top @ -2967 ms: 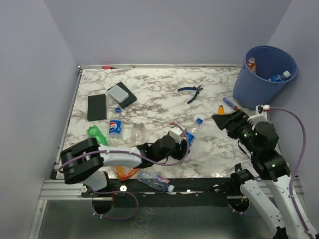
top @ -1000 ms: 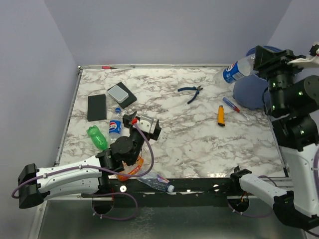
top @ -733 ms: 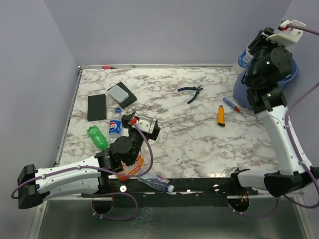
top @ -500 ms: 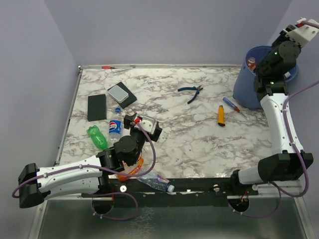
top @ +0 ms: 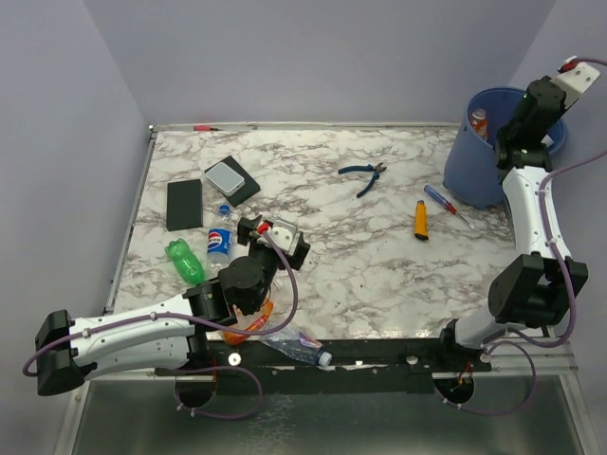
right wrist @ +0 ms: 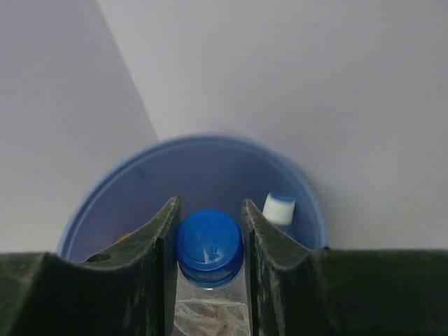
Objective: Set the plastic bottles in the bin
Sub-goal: Place the plastic bottle in the trash bin.
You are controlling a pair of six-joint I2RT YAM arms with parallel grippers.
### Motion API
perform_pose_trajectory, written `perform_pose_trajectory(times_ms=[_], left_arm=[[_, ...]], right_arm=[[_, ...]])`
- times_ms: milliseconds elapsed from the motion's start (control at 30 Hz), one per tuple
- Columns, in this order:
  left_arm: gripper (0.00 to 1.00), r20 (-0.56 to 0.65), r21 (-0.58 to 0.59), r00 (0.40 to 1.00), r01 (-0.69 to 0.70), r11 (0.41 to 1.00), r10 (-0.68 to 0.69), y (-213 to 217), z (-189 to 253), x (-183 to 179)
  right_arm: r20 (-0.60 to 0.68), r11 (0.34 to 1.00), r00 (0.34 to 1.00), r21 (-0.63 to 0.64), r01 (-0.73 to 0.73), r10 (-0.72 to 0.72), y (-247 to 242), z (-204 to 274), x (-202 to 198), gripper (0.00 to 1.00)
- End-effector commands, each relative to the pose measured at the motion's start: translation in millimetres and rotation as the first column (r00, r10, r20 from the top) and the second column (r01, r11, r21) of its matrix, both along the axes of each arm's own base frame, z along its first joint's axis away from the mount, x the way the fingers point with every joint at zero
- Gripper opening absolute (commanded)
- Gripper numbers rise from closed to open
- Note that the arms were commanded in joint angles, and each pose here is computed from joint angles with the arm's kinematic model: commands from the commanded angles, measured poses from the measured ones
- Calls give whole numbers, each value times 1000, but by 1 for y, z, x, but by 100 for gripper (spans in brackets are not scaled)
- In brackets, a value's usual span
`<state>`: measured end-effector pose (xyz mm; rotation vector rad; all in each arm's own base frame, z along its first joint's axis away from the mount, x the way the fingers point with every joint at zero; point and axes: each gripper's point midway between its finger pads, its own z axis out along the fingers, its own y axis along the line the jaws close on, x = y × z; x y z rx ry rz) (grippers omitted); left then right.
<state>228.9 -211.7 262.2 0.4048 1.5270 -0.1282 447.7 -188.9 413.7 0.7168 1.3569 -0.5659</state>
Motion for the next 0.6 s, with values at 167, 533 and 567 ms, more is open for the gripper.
perform_pose_trajectory(times_ms=[167, 533, 567], left_arm=[[99, -7, 1, 1000, 27, 1000, -27, -7, 6, -1], [99, -28, 27, 998, 54, 998, -54, -15, -1, -1], [99, -29, 26, 998, 55, 998, -54, -16, -2, -1]], right_arm=[[-179, 977, 972, 177, -122, 154, 22, -94, 18, 0], [-240, 954, 945, 255, -159, 222, 30, -127, 23, 54], [-236, 954, 947, 254, -157, 218, 29, -124, 22, 61]])
